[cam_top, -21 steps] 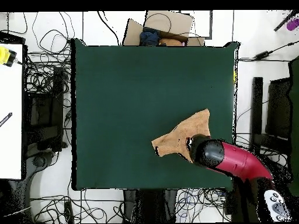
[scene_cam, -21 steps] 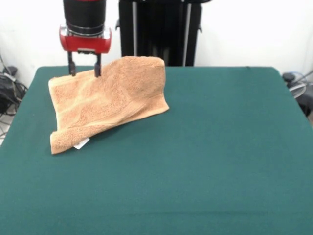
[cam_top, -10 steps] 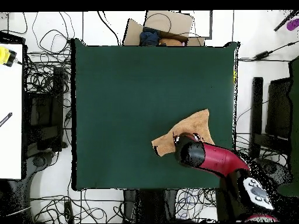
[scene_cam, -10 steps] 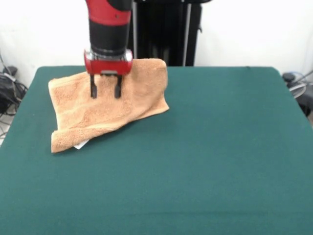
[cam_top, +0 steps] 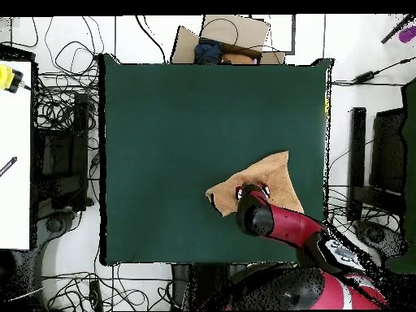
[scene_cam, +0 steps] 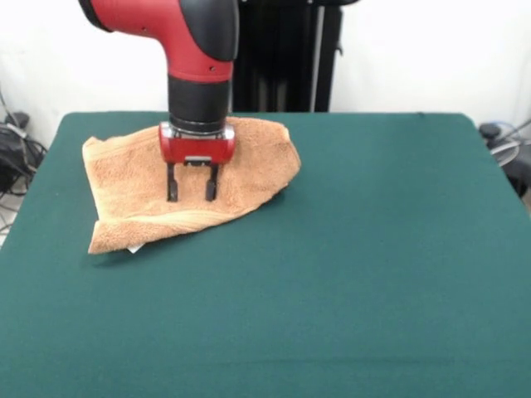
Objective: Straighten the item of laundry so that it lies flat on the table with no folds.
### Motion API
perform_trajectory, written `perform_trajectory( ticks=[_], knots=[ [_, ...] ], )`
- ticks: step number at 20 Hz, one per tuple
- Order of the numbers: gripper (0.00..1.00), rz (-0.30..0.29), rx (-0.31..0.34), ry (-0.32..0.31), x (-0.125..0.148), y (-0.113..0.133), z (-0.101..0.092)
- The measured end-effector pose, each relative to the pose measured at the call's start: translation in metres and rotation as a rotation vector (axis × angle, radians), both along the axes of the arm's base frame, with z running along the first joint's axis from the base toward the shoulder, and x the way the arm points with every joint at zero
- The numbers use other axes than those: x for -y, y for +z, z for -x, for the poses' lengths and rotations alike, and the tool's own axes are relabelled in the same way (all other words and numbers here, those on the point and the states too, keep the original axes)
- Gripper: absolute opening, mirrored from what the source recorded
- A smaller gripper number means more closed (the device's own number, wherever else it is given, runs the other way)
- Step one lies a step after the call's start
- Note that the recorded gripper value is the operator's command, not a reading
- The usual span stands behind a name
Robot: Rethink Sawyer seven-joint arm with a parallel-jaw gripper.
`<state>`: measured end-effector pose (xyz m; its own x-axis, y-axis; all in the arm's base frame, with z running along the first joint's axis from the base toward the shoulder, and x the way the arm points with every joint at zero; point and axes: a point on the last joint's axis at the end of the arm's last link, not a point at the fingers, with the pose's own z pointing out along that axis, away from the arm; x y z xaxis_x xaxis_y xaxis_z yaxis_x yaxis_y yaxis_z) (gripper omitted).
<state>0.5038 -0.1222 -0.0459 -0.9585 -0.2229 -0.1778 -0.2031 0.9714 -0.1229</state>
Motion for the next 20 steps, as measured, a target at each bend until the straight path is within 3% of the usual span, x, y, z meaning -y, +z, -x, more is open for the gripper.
perform_trajectory(
  ticks=[3,4,20],
  knots=[
    [1.0,0.0,0.0,-0.001,-0.0002,0.0007,0.0006],
    [0.0,-0.004,-0.001,0.0,-0.0021,0.0002,0.0009],
    [0.0,-0.017,-0.005,-0.009,-0.0071,-0.0011,0.0016]
  ],
)
